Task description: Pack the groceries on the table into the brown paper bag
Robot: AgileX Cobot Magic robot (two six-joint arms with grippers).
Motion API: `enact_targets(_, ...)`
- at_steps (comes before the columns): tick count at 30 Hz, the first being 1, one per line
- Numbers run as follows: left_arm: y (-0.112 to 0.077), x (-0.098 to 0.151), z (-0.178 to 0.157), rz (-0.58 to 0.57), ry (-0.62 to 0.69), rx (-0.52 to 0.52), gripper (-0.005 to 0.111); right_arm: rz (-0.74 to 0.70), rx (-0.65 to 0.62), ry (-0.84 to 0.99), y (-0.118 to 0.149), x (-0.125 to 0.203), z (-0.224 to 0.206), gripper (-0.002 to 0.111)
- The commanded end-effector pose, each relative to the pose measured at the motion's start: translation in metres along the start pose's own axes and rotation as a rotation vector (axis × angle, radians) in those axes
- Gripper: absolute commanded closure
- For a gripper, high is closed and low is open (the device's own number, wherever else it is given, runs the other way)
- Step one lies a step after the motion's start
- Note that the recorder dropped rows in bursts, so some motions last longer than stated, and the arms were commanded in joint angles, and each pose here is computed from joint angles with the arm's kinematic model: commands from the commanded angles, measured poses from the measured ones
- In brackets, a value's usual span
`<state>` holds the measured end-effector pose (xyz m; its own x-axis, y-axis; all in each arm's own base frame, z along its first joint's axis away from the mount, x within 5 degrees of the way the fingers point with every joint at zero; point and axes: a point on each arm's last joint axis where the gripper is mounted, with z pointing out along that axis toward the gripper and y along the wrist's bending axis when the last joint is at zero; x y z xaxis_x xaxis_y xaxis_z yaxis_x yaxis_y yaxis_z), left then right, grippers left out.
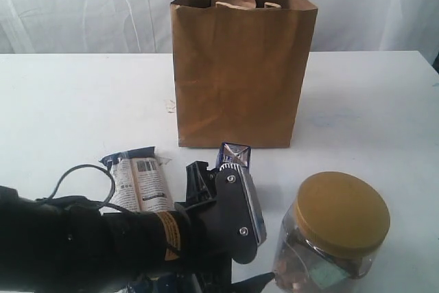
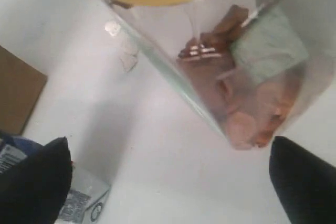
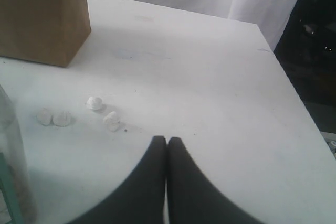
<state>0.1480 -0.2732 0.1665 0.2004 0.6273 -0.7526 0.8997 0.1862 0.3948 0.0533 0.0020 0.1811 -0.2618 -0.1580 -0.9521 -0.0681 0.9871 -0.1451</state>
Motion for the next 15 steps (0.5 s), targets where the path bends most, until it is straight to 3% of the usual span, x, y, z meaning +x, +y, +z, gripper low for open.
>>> enact_targets(1,-0.004,-0.001,-0.002,0.073,0.026,0.092,0.002,-0.017,-0.002,-0.010,0.000,-0.001,0.000,0.108)
enact_targets(10,-0.004,-0.022,0.001,0.024,-0.024,0.193,0.002,-0.008,0.000,-0.010,0.000,-0.001,0.000,0.108)
enact_targets(13,-0.004,-0.022,0.001,0.019,-0.001,0.204,0.002,-0.325,0.054,0.005,-0.005,0.000,0.000,0.108)
enact_targets(15,-0.001,-0.019,0.001,0.020,0.007,0.212,0.002,-0.430,0.085,-0.005,-0.008,-0.002,0.000,0.108)
